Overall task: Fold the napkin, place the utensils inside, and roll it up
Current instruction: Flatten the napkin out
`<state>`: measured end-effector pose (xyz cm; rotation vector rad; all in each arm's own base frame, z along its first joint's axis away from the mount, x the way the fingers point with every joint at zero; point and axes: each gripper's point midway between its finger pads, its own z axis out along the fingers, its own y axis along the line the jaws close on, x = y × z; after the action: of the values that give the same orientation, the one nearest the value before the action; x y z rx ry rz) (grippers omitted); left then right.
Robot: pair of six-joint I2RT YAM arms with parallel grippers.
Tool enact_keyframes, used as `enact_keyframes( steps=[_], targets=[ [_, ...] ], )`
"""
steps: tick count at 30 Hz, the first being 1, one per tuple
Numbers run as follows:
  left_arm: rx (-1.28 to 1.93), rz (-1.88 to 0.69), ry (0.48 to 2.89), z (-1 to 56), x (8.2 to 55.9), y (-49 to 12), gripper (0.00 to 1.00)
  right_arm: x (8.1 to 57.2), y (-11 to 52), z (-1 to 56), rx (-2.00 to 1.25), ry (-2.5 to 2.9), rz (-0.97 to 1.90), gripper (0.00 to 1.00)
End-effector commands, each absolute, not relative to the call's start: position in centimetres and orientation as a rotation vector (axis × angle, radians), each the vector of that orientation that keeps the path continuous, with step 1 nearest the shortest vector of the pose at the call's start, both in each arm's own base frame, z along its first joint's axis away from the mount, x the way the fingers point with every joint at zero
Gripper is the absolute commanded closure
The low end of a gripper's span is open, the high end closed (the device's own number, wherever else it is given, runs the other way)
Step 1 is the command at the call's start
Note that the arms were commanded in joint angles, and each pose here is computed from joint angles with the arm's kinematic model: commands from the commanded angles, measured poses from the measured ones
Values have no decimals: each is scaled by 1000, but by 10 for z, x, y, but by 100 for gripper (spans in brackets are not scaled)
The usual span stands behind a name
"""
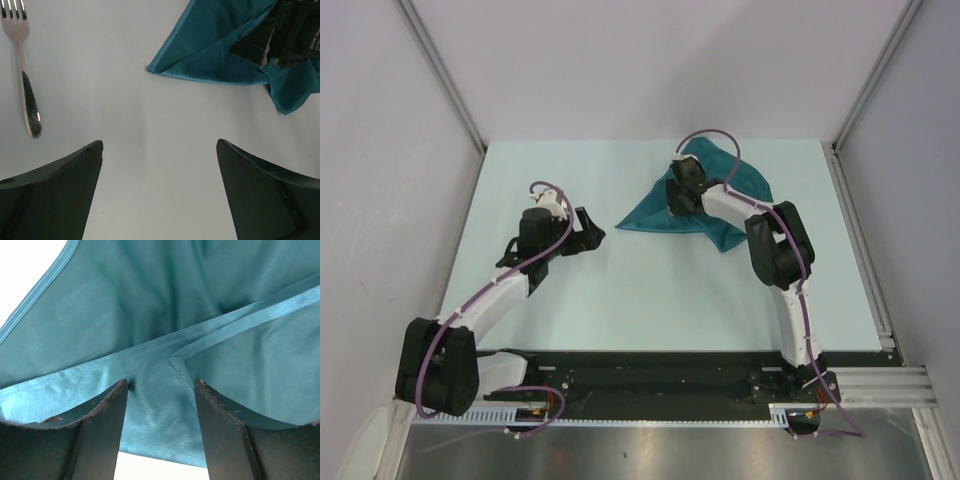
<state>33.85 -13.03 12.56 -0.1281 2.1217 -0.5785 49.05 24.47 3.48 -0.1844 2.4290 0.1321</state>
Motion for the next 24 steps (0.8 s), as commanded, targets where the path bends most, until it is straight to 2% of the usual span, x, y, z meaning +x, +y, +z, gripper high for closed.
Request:
enact_keyframes(
  steps=[1,16,22,24],
  targets=[
    [-114,-648,2078,134,341,-140,1,509,234,50,-97,2388,105,40],
    [-92,-686,2099,127,340,-147,6,527,231,41,-96,2379,156,45],
    [-92,-691,2110,123,340,-148,8,529,230,34,-95,2388,148,56],
    [-97,-686,2116,122,341,-147,9,529,229,36,-91,2385,149,64]
  ],
)
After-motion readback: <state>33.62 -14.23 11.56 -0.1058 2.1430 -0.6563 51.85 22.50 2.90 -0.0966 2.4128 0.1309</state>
